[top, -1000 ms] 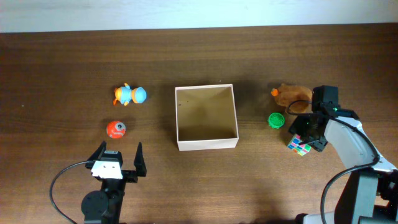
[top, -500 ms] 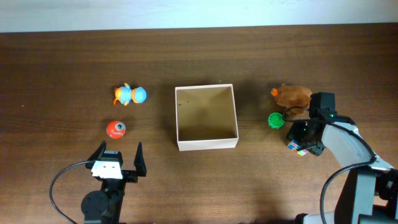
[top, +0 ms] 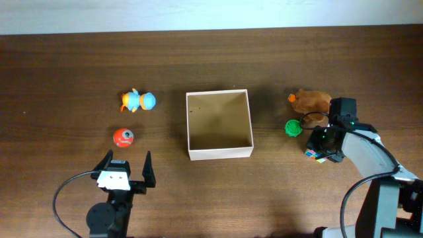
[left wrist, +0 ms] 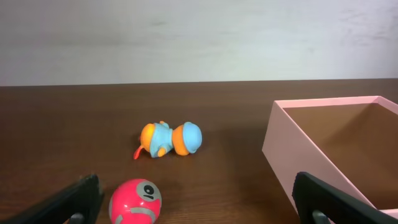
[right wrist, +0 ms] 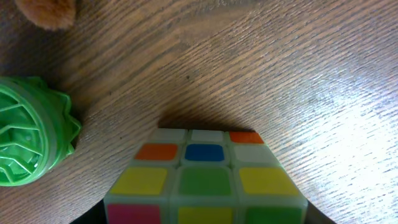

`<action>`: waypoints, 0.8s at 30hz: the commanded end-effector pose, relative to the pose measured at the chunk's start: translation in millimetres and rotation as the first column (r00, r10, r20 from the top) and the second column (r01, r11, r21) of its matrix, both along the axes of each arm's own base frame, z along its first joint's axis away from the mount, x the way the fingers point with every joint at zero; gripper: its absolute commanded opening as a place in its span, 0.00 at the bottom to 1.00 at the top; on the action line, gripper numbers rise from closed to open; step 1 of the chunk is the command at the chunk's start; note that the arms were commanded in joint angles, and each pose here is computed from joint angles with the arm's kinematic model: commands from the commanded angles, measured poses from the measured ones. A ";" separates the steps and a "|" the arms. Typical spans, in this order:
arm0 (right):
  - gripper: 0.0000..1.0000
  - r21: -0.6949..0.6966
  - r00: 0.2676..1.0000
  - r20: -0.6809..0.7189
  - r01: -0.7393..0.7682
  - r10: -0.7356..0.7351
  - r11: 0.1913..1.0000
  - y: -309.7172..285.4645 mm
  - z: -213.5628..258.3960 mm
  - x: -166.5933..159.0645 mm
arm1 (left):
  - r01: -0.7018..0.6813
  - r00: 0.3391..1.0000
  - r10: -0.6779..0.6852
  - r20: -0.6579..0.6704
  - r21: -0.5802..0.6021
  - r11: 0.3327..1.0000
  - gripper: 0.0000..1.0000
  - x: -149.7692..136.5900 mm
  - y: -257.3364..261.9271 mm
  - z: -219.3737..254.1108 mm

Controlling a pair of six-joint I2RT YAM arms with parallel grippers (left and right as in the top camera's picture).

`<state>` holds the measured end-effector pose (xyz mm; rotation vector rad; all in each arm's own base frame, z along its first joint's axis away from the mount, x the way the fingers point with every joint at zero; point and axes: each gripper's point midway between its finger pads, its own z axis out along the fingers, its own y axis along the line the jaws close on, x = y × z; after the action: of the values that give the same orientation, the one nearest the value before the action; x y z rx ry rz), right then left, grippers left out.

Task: Pack container
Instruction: 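Lower the right gripper and grasp the Rubik's cube, then lift the cube and carry it with the right gripper over the box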

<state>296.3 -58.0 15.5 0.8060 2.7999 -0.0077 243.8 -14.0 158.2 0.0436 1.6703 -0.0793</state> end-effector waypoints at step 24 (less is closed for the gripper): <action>0.46 0.196 0.909 0.322 -0.337 0.264 0.921 53.7 102.9 60.5 | -0.003 1.000 0.003 0.004 0.016 1.000 0.99 -0.1 0.5 -0.9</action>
<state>337.8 -20.6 71.5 0.5302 2.7612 0.3389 243.8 -14.0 158.2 0.0439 1.6703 -0.0796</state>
